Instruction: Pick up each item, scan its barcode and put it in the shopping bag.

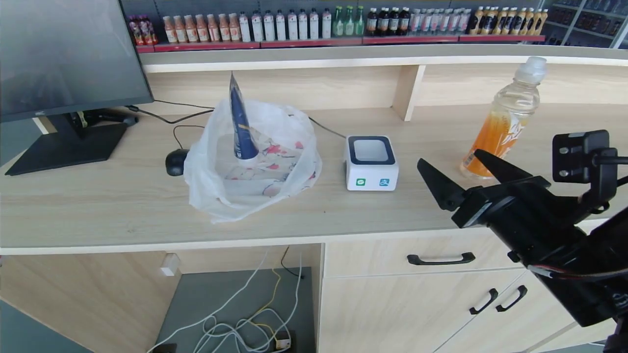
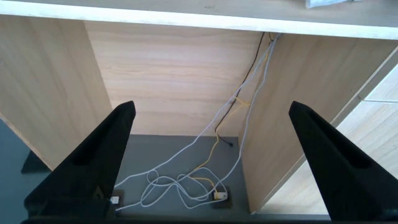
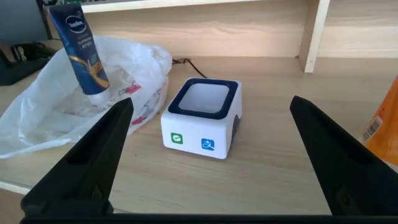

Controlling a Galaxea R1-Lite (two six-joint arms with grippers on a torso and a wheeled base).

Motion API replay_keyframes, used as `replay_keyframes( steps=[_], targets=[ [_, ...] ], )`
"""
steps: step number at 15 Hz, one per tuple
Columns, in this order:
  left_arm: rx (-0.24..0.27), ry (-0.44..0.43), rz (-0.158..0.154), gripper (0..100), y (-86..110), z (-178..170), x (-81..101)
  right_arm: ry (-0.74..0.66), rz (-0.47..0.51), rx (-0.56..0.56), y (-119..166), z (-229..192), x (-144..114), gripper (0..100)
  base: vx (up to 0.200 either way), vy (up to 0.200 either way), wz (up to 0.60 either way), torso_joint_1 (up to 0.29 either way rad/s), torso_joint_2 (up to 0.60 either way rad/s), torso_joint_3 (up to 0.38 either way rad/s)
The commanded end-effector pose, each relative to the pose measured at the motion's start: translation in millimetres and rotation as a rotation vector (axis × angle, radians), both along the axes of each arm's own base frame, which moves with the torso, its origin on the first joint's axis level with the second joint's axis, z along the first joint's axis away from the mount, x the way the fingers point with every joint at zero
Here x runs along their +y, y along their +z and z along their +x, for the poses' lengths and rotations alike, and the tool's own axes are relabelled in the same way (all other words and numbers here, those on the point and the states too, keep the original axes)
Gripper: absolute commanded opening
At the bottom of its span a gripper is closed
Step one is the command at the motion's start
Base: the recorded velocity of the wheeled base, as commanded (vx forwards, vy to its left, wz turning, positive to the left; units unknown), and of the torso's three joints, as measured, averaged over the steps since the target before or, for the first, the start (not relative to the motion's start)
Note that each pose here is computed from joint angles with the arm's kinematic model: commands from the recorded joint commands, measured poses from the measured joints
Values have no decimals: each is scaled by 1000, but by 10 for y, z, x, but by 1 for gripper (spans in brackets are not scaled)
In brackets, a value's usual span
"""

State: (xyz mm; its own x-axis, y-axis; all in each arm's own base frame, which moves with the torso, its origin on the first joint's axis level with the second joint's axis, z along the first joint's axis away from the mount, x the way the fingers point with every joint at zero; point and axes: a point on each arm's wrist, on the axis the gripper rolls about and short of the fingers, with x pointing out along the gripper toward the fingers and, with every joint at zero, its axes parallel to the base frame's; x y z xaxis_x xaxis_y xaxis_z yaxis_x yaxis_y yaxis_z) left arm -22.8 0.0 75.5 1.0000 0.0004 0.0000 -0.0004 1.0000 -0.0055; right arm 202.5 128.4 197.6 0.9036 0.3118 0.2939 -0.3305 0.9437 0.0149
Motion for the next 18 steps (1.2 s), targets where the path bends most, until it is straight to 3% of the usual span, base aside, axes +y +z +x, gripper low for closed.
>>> replay_keyframes(
  steps=[1, 16, 18],
  targets=[
    [0, 1, -1, 100, 0, 0, 0, 0, -12, 17, -58, 47, 30, 100, 0, -200, 0, 2, 2, 2],
    [0, -2, 10, 100, 0, 0, 0, 0, -30, 41, -119, 33, 29, 100, 0, -200, 0, 3, 2, 1],
    [2, -2, 19, 100, -2, 0, 0, 34, -48, 29, -106, 69, 177, 100, 0, 0, 0, 0, 0, 0]
  ],
)
